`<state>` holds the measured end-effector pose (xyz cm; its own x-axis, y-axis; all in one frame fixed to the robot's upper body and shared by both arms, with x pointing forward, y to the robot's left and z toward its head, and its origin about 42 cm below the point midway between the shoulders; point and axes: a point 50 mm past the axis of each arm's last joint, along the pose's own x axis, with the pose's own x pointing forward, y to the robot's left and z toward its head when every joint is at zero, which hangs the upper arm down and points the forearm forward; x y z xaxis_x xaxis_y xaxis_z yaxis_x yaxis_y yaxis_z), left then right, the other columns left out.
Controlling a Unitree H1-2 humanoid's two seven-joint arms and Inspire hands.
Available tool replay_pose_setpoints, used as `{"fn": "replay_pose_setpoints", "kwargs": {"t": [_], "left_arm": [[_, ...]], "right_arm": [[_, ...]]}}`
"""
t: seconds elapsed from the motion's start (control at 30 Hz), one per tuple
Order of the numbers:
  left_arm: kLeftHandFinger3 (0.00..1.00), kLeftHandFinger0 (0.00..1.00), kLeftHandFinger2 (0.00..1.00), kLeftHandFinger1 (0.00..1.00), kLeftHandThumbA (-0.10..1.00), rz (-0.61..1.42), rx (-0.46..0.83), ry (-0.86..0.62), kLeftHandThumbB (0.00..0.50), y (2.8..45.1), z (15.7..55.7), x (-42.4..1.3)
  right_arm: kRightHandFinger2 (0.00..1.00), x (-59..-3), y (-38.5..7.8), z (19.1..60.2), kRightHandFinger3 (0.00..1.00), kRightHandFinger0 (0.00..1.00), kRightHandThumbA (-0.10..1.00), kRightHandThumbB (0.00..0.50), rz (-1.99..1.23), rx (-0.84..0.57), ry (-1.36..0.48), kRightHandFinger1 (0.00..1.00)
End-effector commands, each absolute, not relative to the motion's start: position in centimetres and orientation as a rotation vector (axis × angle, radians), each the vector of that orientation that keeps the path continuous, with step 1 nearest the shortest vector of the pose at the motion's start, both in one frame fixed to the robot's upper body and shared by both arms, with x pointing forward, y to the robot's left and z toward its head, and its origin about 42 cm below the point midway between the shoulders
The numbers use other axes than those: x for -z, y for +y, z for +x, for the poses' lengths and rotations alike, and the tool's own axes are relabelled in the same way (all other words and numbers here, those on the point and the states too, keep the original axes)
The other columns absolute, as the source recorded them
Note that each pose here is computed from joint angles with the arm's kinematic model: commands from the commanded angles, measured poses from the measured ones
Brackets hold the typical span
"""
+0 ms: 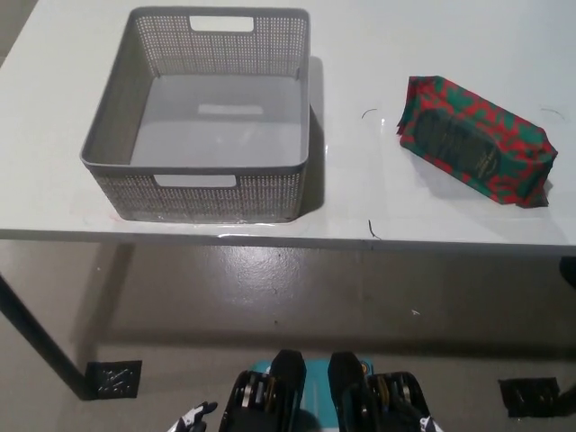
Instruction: Use the right hand to pick up a bag of coffee beans on the right hand side and place it into a container on the left hand side
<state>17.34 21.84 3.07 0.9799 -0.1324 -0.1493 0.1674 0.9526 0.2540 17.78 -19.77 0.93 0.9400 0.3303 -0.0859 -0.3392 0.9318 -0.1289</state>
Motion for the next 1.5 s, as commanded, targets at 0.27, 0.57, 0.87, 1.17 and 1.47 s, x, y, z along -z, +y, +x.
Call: {"fn": "replay_pose_setpoints", "kwargs": {"t": [0.27,0.57,0.87,1.17,1.47], "left_arm": [[1.00,1.00,1.00,1.00,1.00,0.214,0.167,-0.057,0.455,20.1,20.4,-7.1],[1.00,1.00,1.00,1.00,1.00,0.211,0.164,-0.029,0.443,20.2,20.0,-6.6],[1.00,1.00,1.00,1.00,1.00,0.220,0.161,-0.003,0.462,20.5,19.7,-6.3],[1.00,1.00,1.00,1.00,1.00,0.242,0.140,0.010,0.469,21.7,18.6,-5.9],[1.00,1.00,1.00,1.00,1.00,0.251,0.134,0.025,0.473,22.1,18.2,-5.7]], "right_arm": [[1.00,-8.6,-22.8,21.3,1.00,1.00,0.99,0.301,-0.191,-0.234,-0.213,1.00],[1.00,-12.3,-23.0,24.2,1.00,1.00,0.96,0.316,-0.219,-0.213,-0.325,1.00],[1.00,-21.1,-25.4,30.5,1.00,1.00,0.84,0.253,-0.398,-0.225,-0.469,1.00],[1.00,-32.2,-27.4,41.1,1.00,1.00,0.92,0.354,-0.820,-0.113,-0.453,1.00],[1.00,-36.3,-26.2,49.4,1.00,1.00,0.89,0.465,-1.046,-0.121,-0.297,1.00]]}}
